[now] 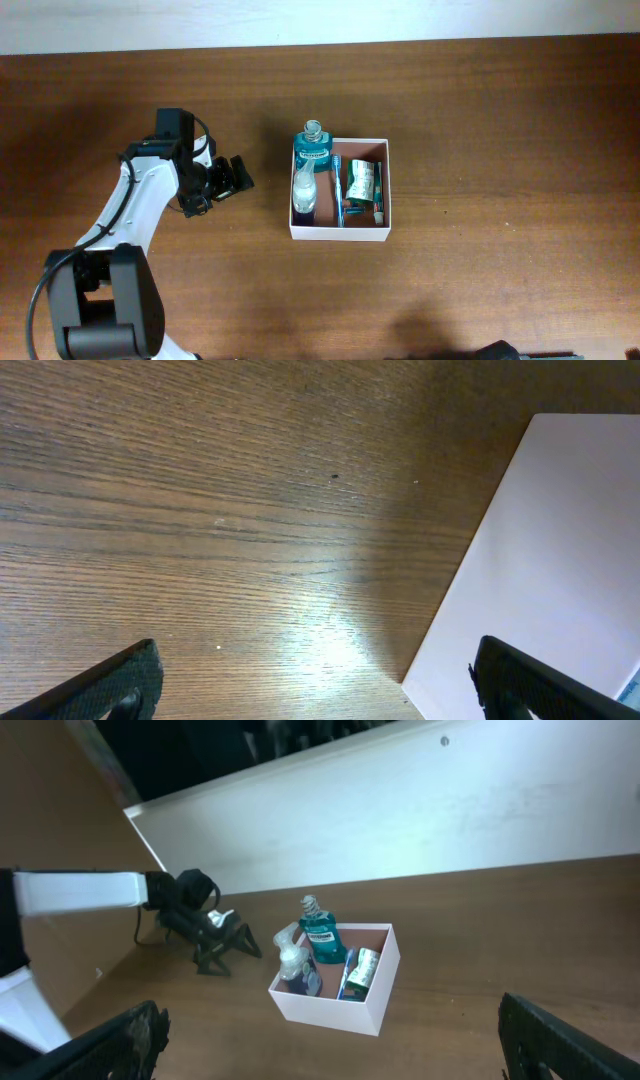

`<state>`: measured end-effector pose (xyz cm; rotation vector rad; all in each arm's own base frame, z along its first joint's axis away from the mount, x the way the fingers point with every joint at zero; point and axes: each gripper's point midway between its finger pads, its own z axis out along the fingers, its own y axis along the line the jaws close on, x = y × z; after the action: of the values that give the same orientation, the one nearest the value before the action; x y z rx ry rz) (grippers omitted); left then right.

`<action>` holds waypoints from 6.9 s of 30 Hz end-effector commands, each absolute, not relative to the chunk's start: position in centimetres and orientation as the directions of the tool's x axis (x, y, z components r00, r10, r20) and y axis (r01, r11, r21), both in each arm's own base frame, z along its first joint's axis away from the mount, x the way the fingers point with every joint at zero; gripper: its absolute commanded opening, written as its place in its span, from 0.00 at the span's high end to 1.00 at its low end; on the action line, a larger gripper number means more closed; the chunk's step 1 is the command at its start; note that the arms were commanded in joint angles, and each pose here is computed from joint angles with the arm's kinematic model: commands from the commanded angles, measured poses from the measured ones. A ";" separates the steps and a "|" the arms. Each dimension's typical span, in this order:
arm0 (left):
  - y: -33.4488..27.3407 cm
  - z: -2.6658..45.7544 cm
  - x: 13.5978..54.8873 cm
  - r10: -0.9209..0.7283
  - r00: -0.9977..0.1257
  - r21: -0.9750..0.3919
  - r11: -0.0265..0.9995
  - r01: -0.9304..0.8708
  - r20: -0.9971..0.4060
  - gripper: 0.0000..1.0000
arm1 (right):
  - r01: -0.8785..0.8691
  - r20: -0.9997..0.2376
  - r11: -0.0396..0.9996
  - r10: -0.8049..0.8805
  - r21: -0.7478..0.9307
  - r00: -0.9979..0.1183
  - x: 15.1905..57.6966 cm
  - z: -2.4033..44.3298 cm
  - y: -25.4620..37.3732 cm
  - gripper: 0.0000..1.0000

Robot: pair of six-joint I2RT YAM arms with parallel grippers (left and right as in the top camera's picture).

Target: Pack container

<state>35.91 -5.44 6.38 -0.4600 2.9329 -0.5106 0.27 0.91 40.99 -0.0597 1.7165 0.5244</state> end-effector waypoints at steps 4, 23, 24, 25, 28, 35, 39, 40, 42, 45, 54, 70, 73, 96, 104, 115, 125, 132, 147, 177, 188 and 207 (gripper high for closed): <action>-5.4 5.9 35.7 -0.319 -0.946 -0.344 0.896 -0.280 -0.061 0.01 | -0.338 -0.957 0.898 0.237 0.282 -0.168 -1.9 39.9 0.1 0.01; -5.4 5.9 35.7 -0.319 -0.946 -0.344 0.896 -0.280 -0.061 0.01 | -0.407 -0.969 0.882 0.190 0.240 -0.159 -4.2 38.2 0.5 0.02; -5.4 5.9 35.7 -0.319 -0.946 -0.344 0.896 -0.280 -0.061 0.01 | -0.443 -0.975 0.870 0.169 0.216 -0.145 -4.5 38.4 1.0 0.01; -5.4 5.9 35.7 -0.319 -0.946 -0.344 0.896 -0.280 -0.061 0.01 | -0.475 -0.980 0.858 0.150 0.195 -0.130 -4.7 38.7 1.5 0.01; -5.4 5.9 35.7 -0.319 -0.946 -0.344 0.896 -0.280 -0.061 0.01 | -0.546 -0.989 0.825 0.110 0.146 -0.099 -5.5 39.0 2.5 0.01; -5.4 5.9 35.7 -0.319 -0.946 -0.344 0.896 -0.280 -0.061 0.01 | -0.544 -0.991 0.830 0.130 0.121 -0.022 -7.3 38.5 1.6 0.01; -5.4 5.9 35.7 -0.319 -0.946 -0.344 0.896 -0.280 -0.061 0.01 | -0.543 -0.990 0.831 0.138 0.117 -0.002 -8.0 38.1 1.3 0.01; -5.4 5.9 35.7 -0.319 -0.946 -0.344 0.896 -0.280 -0.061 0.01 | -0.543 -0.991 0.832 0.137 0.117 -0.005 -8.0 38.0 1.3 0.01; -5.4 5.9 35.7 -0.319 -0.946 -0.344 0.896 -0.280 -0.061 0.01 | -0.541 -0.991 0.832 0.131 0.121 -0.020 -8.0 37.6 1.3 0.01; -5.4 5.9 35.7 -0.319 -0.946 -0.344 0.896 -0.280 -0.061 0.01 | -0.537 -0.991 0.834 0.121 0.129 -0.050 -8.0 36.8 1.3 0.01; -5.4 5.9 35.7 -0.319 -0.946 -0.344 0.896 -0.280 -0.061 0.01 | -0.532 -0.989 0.834 0.123 0.146 -0.079 -8.0 36.1 1.3 0.01; -5.4 5.9 35.7 -0.319 -0.946 -0.344 0.896 -0.280 -0.061 0.01 | -0.520 -0.983 0.838 0.093 0.165 -0.161 -8.2 33.9 1.3 0.02; -5.4 5.9 35.7 -0.319 -0.946 -0.344 0.896 -0.280 -0.061 0.01 | -0.520 -0.982 0.838 0.093 0.165 -0.162 -8.1 33.9 1.3 0.02; -5.4 5.9 35.7 -0.319 -0.946 -0.344 0.896 -0.280 -0.061 0.01 | -0.507 -0.995 0.859 0.094 0.064 0.033 10.9 35.4 7.3 0.01; -5.4 5.9 35.7 -0.319 -0.946 -0.344 0.896 -0.280 -0.061 0.00 | -0.479 -0.976 0.865 -0.046 -0.145 0.212 17.4 31.2 9.5 0.02; -5.4 5.9 35.7 -0.319 -0.946 -0.344 0.896 -0.280 -0.061 0.01 | -0.457 -0.970 0.864 -0.123 -0.209 0.210 20.9 24.0 10.3 0.02; -5.4 5.9 35.7 -0.319 -0.946 -0.344 0.896 -0.280 -0.061 0.01 | -0.415 -0.979 0.889 -0.151 -0.194 0.136 22.2 20.4 9.4 0.02; -5.4 5.9 35.7 -0.319 -0.946 -0.344 0.896 -0.280 -0.061 0.01 | -0.389 -0.982 0.902 -0.167 -0.190 0.092 23.0 18.4 8.2 0.02; -5.4 5.9 35.7 -0.319 -0.946 -0.344 0.896 -0.280 -0.061 0.00 | -0.198 -0.983 0.965 -0.182 -0.174 -0.024 24.3 16.0 3.4 0.02; -5.4 5.9 35.7 -0.319 -0.946 -0.344 0.896 -0.280 -0.061 0.01 | -0.169 -0.983 0.971 -0.179 -0.171 -0.031 24.4 16.0 2.7 0.02; -5.4 9.2 36.1 -0.319 -0.935 -0.370 0.896 -0.245 -0.153 0.01 | -0.169 -0.983 0.971 -0.179 -0.171 -0.031 24.4 16.0 2.7 0.02; -4.9 36.6 25.0 -0.322 -0.458 -0.414 0.903 0.115 -0.829 0.01 | -0.169 -0.983 0.971 -0.179 -0.171 -0.031 24.4 16.0 2.7 0.02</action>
<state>27.87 -5.35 33.61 -0.1708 2.1069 -0.5340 24.41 2.99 16.19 -0.2862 1.6045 0.0018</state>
